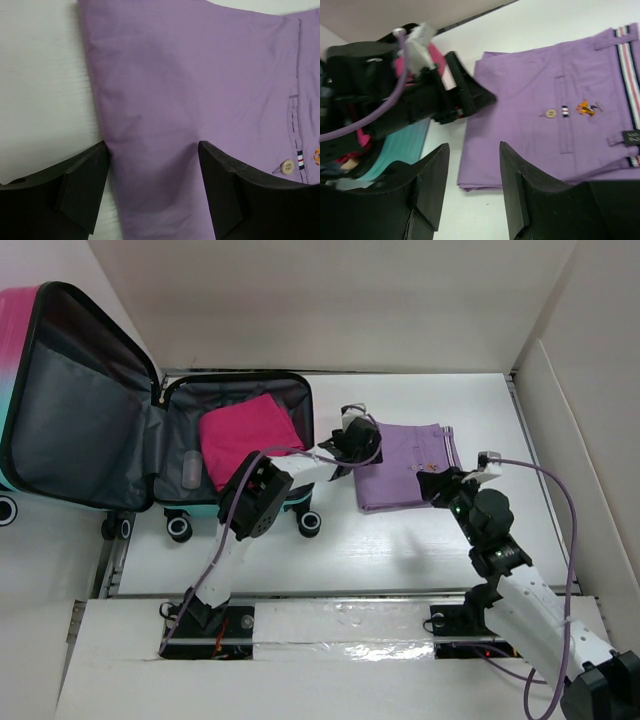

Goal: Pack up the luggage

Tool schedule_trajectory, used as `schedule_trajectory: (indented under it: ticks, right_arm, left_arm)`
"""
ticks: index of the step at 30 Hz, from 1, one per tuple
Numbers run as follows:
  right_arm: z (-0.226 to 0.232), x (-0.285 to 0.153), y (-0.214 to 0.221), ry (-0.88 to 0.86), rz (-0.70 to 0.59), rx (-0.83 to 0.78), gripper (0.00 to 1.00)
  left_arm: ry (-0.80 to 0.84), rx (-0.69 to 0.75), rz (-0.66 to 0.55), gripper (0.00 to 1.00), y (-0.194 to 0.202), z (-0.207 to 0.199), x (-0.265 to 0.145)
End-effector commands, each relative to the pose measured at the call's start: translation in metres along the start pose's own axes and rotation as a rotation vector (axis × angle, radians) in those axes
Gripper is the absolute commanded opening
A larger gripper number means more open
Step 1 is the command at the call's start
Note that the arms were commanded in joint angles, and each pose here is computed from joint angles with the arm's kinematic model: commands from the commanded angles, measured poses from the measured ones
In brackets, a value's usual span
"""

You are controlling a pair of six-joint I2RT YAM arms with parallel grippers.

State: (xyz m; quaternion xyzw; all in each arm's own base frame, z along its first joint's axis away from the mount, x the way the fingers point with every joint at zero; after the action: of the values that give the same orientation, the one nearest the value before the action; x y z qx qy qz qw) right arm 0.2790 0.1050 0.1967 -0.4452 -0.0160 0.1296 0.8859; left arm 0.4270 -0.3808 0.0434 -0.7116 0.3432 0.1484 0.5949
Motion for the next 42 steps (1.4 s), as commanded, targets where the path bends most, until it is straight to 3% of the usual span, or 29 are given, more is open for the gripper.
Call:
schedule_trajectory:
  ticks: [1, 4, 6, 8, 10, 16, 20, 23, 26, 30, 31, 35, 42]
  right_arm:
    - [0.034, -0.002, -0.033, -0.084, -0.097, -0.013, 0.51]
    - [0.039, -0.006, -0.038, -0.080, -0.128, -0.017, 0.51]
    - [0.039, -0.007, -0.044, -0.063, -0.151, -0.018, 0.51]
    - [0.035, -0.009, -0.048, -0.033, -0.157, -0.046, 0.51]
    - [0.039, -0.014, -0.061, -0.032, -0.191, -0.058, 0.52]
    - [0.014, -0.015, -0.078, 0.106, -0.281, -0.109, 0.52]
    - [-0.013, -0.013, -0.069, 0.218, -0.251, -0.154, 0.53]
    - [-0.007, -0.013, -0.064, 0.167, -0.230, -0.174, 0.54]
    - [-0.005, -0.014, -0.060, 0.150, -0.214, -0.177, 0.55]
    - [-0.004, -0.011, -0.057, 0.139, -0.188, -0.185, 0.55]
    - [-0.003, -0.010, -0.057, 0.134, -0.187, -0.184, 0.55]
    - [0.000, -0.011, -0.056, 0.115, -0.182, -0.184, 0.56]
    - [0.003, -0.011, -0.057, 0.100, -0.172, -0.194, 0.56]
  left_arm:
    - [0.045, 0.037, 0.069, 0.67, 0.020, -0.018, 0.004]
    - [0.080, 0.036, 0.052, 0.51, 0.021, -0.030, 0.007]
    - [0.132, 0.032, 0.050, 0.21, 0.021, -0.037, 0.003]
    - [0.166, 0.034, 0.009, 0.00, 0.005, -0.045, -0.006]
    - [0.194, 0.041, -0.031, 0.00, -0.009, -0.051, -0.016]
    - [0.282, 0.017, -0.147, 0.00, -0.101, -0.050, -0.066]
    - [0.287, 0.012, -0.263, 0.00, -0.170, -0.029, -0.126]
    - [0.234, 0.012, -0.342, 0.00, -0.210, 0.009, -0.167]
    - [0.102, -0.009, -0.381, 0.00, -0.233, 0.077, -0.188]
    - [-0.082, -0.092, -0.330, 0.00, -0.215, 0.206, -0.188]
    - [-0.079, -0.093, -0.299, 0.00, -0.203, 0.208, -0.182]
    - [-0.256, -0.197, -0.237, 0.00, -0.168, 0.314, -0.185]
    - [-0.479, -0.219, -0.150, 0.00, -0.108, 0.380, -0.189]
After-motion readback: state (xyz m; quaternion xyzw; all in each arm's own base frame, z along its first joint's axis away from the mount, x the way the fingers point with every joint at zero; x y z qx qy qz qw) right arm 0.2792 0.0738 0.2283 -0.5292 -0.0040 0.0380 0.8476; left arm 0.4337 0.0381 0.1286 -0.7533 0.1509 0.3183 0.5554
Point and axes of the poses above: each gripper's point midway between its finger pads, its own x axis out along the fingers, its own z axis along the line the jaws close on, y = z × x, the point moved 1 cm from there along -x, back along the fingers, and after that the axes turned 7 degrees about x, right-handed, at the moved point
